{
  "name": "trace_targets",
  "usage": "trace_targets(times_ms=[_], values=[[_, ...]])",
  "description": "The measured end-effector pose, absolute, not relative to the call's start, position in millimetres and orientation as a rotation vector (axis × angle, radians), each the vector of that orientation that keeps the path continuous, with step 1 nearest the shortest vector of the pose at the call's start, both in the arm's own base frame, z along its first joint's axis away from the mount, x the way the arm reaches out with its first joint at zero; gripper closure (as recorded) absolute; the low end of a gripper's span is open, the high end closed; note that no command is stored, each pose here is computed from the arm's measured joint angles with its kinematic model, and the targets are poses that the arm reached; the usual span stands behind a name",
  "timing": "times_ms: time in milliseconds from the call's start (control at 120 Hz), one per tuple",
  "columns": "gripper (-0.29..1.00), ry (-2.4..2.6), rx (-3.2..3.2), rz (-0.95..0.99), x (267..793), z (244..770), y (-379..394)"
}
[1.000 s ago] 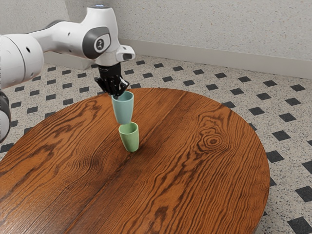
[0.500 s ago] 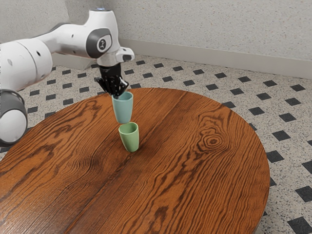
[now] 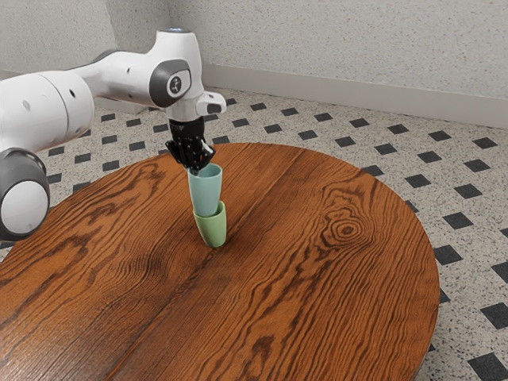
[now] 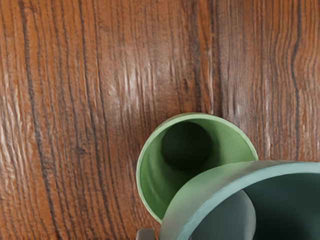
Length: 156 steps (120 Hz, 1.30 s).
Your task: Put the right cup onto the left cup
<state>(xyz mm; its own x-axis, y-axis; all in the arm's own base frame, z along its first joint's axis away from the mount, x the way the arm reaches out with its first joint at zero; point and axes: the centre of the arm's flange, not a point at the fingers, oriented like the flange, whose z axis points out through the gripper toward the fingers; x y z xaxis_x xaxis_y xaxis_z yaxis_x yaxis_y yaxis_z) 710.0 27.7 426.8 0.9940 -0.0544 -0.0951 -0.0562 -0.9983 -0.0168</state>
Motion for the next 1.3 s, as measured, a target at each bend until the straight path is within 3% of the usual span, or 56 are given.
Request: trace_targets(times_ms=[1300], values=[[0.78,0.116,-3.115,0.125,718.1,399.9,31.3]])
